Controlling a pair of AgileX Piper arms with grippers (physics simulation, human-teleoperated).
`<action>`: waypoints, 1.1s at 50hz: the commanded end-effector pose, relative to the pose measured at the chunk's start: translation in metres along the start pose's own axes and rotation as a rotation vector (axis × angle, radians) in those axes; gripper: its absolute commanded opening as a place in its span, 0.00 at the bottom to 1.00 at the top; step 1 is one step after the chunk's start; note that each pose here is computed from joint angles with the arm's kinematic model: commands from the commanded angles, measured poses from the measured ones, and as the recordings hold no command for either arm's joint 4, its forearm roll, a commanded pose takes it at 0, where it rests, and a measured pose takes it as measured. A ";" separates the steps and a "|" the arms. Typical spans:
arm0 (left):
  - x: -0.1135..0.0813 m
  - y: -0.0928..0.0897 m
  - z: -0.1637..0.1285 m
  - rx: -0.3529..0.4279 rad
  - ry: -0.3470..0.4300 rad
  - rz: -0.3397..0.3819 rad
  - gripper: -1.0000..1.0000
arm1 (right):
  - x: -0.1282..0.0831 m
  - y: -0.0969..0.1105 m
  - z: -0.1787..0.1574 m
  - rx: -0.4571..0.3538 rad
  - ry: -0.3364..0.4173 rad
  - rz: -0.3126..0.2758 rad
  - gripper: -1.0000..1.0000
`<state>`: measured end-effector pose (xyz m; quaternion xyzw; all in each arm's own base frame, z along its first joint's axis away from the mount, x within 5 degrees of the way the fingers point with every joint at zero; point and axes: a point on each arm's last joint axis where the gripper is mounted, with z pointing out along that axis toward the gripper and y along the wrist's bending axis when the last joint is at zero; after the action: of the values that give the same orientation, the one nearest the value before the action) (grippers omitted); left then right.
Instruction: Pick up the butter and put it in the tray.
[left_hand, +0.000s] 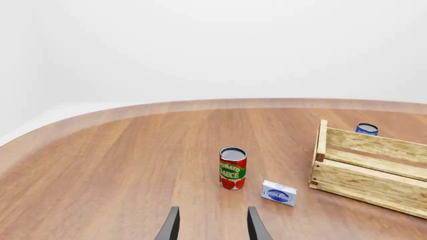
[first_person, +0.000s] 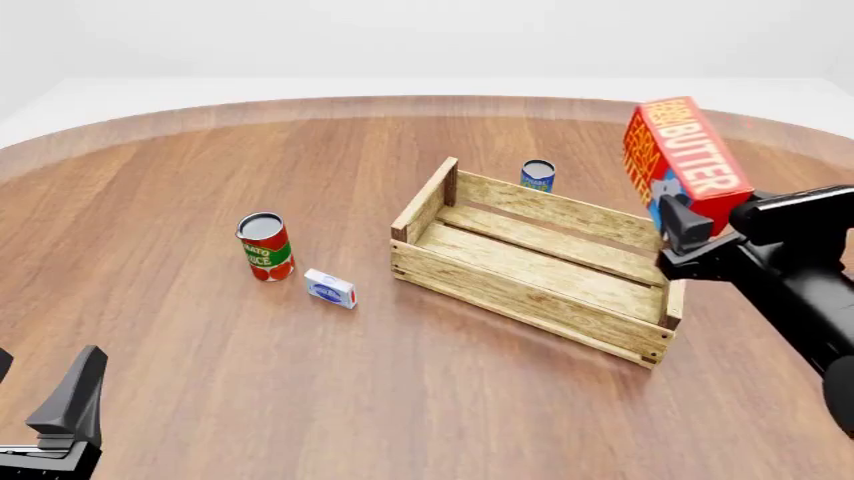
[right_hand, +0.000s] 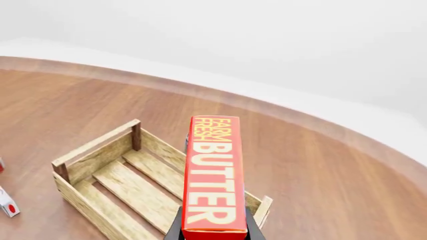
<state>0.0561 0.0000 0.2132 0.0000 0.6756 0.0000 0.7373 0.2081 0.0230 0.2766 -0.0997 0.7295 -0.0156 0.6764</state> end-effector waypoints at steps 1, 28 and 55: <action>0.000 0.000 0.000 0.000 0.000 0.000 1.00 | -0.006 0.003 0.013 -0.011 -0.022 0.041 0.00; 0.000 0.000 0.000 0.000 0.000 0.000 1.00 | 0.001 0.014 0.044 -0.052 0.004 0.036 0.00; 0.000 0.000 0.000 0.000 0.000 0.000 1.00 | 0.002 0.027 0.081 -0.097 0.048 0.019 0.00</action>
<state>0.0561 0.0000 0.2132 0.0000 0.6756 0.0000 0.7373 0.2717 0.0517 0.2587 -0.1292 0.7496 0.0132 0.6490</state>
